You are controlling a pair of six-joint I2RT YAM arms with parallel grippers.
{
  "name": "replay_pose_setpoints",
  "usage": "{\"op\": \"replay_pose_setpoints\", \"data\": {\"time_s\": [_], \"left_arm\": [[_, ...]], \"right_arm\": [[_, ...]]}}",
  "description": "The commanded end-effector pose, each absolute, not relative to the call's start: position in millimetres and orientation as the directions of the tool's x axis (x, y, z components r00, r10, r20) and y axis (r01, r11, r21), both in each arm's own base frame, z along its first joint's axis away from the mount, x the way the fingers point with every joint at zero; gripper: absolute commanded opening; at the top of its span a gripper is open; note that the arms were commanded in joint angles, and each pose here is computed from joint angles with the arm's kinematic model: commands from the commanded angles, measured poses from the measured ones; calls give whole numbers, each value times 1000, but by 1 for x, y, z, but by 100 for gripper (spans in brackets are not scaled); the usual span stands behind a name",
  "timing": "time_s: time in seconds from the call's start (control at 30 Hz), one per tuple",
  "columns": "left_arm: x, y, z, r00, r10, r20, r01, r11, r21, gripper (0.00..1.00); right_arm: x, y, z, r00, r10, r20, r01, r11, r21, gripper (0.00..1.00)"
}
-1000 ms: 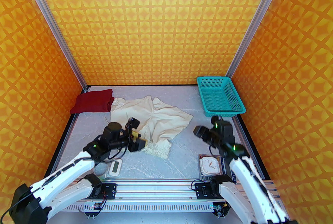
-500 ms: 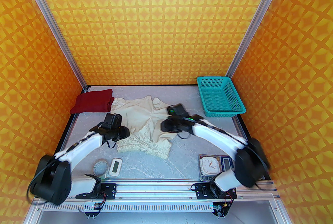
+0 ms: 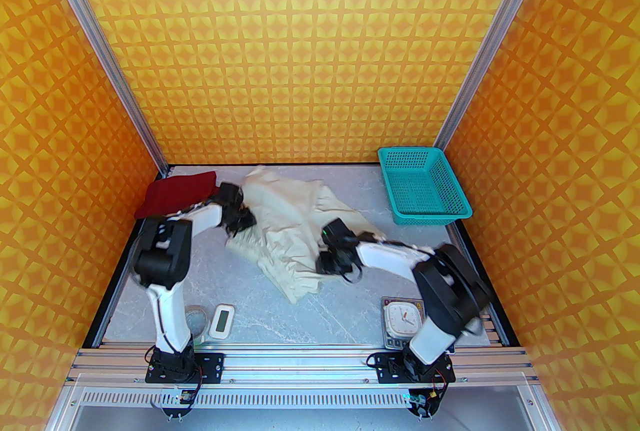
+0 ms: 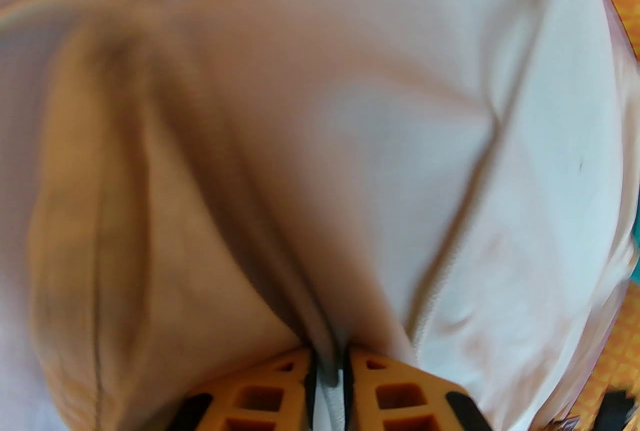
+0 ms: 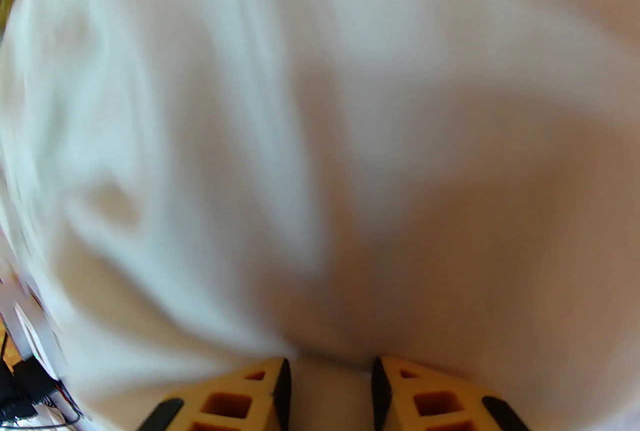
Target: Fold and stack the mixed laundry pile
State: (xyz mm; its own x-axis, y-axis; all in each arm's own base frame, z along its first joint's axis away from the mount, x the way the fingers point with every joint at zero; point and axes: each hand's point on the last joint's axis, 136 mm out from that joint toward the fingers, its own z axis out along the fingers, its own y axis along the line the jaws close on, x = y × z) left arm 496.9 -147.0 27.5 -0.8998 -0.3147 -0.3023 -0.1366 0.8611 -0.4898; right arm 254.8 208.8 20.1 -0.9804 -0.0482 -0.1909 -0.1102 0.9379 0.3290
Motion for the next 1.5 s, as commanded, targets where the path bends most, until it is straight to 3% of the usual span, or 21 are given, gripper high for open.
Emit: {"op": "replay_pose_setpoints", "data": {"time_s": [0.0,0.1,0.17,0.3,0.43,0.53,0.73,0.97,1.23,1.37,1.47], "left_arm": [[524,-163,20,-920,-241,-310,-41,844,-535,18],[539,-174,23,-926,-202,-320,11,831,-557,17],[539,-176,35,-922,-178,-344,48,828,-559,18],[523,-182,82,-904,-117,-411,141,826,-545,29],[494,-180,126,-886,-84,-457,193,827,-527,37],[476,-168,131,-886,-100,-453,162,849,-502,34],[446,-145,76,-931,-130,-340,51,878,-475,26],[474,-145,34,-944,-153,-291,4,879,-476,22],[516,-155,18,-944,-141,-298,23,873,-487,21],[528,-157,18,-941,-121,-316,50,874,-484,21],[533,-156,25,-937,-107,-331,70,875,-480,21]], "right_arm": [[222,200,8,-990,-26,-138,-66,953,294,34],[218,202,24,-986,-19,-167,-69,952,298,40],[229,202,54,-968,-25,-249,-97,954,283,40],[248,229,108,-917,-98,-386,-233,918,322,40],[252,281,123,-872,-242,-425,-397,857,327,36],[254,323,113,-843,-340,-417,-486,814,319,33],[261,369,72,-812,-447,-376,-564,768,303,23],[225,361,33,-808,-515,-286,-586,757,291,18],[165,412,24,-749,-595,-290,-661,647,381,21],[180,430,41,-727,-599,-335,-687,644,338,22],[194,434,76,-714,-567,-410,-696,641,325,29]]}}
